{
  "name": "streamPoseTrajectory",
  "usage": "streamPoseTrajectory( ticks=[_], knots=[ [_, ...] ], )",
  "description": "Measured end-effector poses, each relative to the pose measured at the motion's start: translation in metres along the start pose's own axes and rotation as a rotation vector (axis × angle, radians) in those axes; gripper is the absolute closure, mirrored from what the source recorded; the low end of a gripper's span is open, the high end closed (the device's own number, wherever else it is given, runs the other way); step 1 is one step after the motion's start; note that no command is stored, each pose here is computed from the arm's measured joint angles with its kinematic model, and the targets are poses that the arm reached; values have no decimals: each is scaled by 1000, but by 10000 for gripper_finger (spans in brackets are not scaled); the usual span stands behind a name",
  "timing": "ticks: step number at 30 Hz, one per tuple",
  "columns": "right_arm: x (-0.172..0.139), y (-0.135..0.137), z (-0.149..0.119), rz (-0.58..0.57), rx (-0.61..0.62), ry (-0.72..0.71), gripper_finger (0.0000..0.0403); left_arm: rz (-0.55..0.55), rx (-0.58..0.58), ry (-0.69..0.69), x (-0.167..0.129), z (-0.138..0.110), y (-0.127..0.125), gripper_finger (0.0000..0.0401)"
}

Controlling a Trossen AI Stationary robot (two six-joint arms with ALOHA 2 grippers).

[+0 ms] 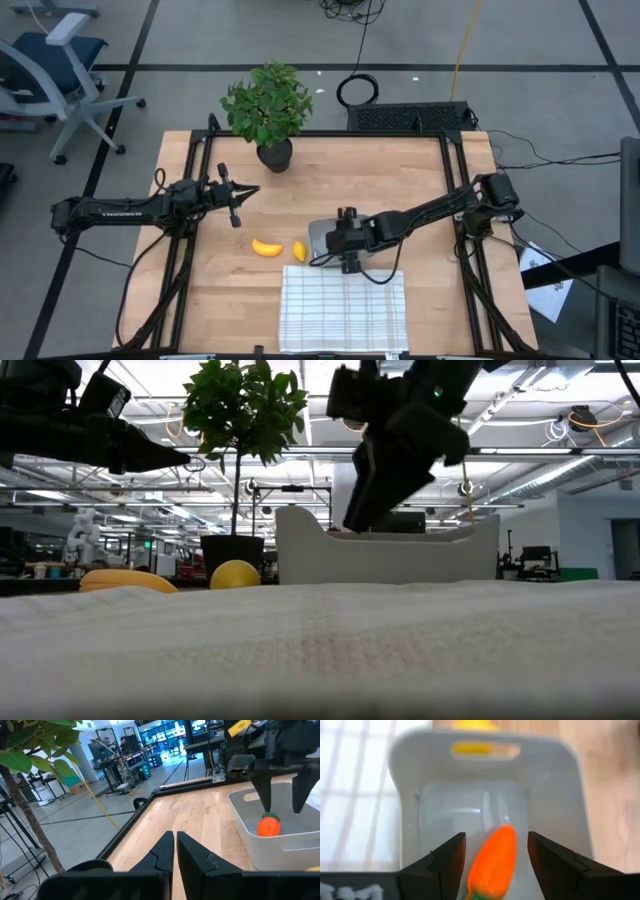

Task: Pick and placing Produce into tupperware
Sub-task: Adjust the gray bin

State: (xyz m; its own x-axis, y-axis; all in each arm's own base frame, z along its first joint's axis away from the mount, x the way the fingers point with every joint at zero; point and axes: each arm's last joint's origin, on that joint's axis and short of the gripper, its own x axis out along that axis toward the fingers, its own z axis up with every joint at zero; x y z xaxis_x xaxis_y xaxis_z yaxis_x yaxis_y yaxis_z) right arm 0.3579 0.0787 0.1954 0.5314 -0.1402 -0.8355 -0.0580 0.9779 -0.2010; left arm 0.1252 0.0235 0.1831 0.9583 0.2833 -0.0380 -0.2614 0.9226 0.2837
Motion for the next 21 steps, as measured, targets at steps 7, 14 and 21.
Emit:
streamPoseTrajectory(
  ticks=[7, 14, 21],
  knots=[
    [-1, 0, 14, -1, -90, -137, 258, -4, 2, 15, 0, -2, 0, 375],
    [5, -7, 17, 0, -139, -165, 361, -10, 6, 38, 0, -4, -1, 375],
    [12, -17, 18, -9, -140, -171, 396, -10, 6, 37, 0, -4, -1, 375]
  ],
)
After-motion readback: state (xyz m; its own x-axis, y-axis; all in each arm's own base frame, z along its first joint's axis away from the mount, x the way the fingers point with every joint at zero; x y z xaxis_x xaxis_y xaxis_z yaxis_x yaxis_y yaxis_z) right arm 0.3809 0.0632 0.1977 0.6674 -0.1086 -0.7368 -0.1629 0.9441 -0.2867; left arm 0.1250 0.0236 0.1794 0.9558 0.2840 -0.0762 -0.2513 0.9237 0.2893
